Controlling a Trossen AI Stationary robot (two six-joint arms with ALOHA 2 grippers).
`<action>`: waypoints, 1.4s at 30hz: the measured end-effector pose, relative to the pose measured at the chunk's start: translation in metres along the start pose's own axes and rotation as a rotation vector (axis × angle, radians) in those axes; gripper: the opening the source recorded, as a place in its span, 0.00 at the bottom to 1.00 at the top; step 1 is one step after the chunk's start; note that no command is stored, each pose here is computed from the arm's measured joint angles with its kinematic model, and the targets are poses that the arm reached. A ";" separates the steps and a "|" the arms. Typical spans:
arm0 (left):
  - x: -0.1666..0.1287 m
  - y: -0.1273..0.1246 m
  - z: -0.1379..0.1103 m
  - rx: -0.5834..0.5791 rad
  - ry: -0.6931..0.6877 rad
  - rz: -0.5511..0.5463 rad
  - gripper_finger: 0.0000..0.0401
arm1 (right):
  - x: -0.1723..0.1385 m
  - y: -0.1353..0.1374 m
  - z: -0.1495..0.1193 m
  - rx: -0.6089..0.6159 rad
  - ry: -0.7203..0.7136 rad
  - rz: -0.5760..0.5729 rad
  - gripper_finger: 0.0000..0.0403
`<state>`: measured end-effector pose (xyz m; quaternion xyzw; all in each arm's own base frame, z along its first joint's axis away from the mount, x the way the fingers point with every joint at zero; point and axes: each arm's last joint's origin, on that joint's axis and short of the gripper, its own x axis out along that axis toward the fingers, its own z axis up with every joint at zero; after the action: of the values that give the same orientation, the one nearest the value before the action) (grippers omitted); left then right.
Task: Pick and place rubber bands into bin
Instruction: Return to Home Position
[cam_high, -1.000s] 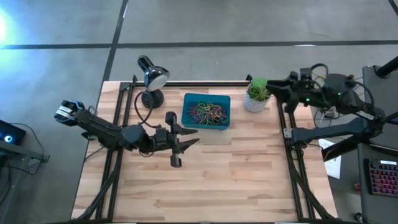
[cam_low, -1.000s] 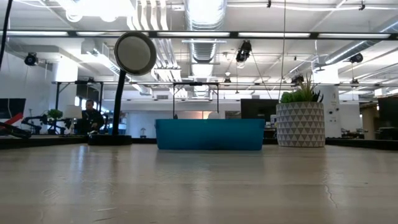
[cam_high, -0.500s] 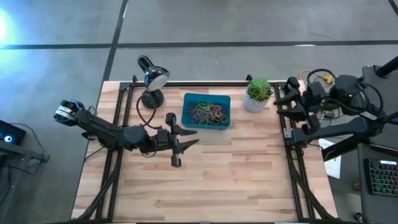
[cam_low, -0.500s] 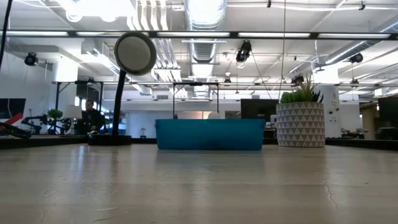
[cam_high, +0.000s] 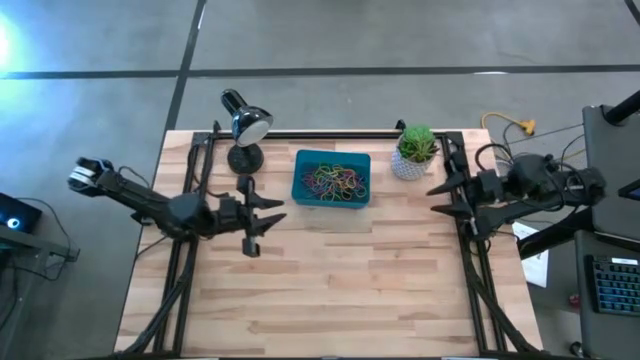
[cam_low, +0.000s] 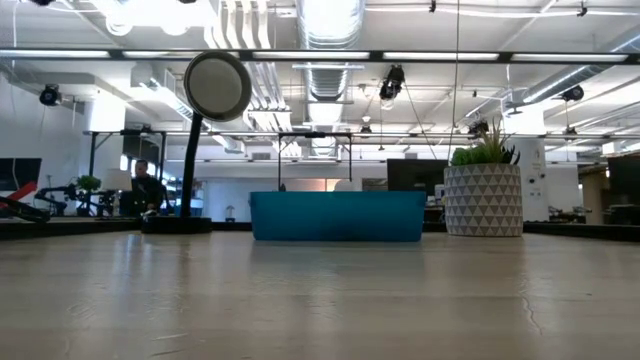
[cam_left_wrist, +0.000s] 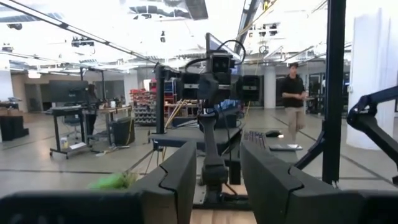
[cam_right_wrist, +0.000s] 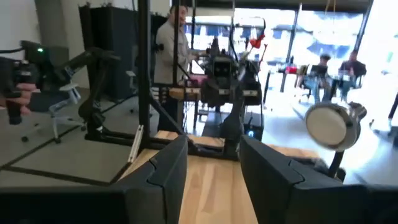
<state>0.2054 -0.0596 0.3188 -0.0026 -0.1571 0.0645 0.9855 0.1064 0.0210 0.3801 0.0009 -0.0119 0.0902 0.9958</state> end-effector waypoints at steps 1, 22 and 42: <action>-0.005 0.002 -0.002 0.005 0.003 -0.001 0.27 | -0.002 0.001 -0.004 -0.018 -0.012 0.006 0.33; -0.041 0.040 -0.047 0.084 0.045 -0.212 0.27 | -0.051 0.006 -0.093 -0.111 -0.181 0.201 0.34; -0.023 0.073 -0.062 0.063 0.057 -0.254 0.27 | -0.053 0.010 -0.119 0.045 -0.059 0.340 0.33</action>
<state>0.1933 0.0102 0.2510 0.0465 -0.1257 -0.0559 0.9894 0.0551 0.0218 0.2595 0.0237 -0.0393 0.2577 0.9651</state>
